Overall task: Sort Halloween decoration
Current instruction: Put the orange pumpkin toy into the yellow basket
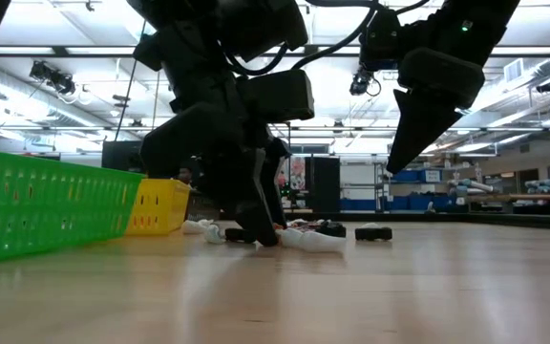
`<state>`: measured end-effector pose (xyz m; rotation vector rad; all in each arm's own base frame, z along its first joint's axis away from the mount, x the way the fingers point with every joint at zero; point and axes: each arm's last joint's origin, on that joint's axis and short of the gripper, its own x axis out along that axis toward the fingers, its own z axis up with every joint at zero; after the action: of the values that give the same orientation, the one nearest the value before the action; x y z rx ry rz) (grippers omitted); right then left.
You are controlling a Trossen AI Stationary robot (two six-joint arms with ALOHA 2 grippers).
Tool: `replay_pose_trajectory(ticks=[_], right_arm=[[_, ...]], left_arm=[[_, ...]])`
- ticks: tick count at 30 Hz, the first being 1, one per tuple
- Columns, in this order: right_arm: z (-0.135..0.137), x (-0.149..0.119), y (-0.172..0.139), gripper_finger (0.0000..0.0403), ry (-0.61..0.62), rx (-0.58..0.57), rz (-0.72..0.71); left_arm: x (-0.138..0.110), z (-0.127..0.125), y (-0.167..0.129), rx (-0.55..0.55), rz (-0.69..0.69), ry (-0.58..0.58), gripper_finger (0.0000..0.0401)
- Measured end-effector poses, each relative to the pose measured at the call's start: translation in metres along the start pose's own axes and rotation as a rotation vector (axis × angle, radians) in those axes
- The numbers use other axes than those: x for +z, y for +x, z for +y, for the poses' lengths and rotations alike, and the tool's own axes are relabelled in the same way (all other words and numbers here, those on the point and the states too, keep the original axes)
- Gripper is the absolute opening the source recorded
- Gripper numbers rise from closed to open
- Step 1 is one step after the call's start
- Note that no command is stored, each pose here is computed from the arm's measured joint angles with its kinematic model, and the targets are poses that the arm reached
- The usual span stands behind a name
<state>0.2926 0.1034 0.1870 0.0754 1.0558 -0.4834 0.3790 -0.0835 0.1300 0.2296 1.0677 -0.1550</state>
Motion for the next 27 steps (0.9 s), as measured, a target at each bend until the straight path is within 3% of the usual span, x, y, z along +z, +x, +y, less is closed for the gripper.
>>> replay_pose_trajectory(ticks=[11, 27], right_arm=[[0.000, 0.000, 0.000, 0.0169, 0.002, 0.001, -0.001], [-0.001, -0.001, 0.000, 0.0169, 0.003, -0.010, 0.013]], left_arm=[[0.000, 0.000, 0.000, 0.007, 0.007, 0.001, 0.0054], [0.011, 0.004, -0.008, 0.024, 0.047, 0.034, 0.0056]])
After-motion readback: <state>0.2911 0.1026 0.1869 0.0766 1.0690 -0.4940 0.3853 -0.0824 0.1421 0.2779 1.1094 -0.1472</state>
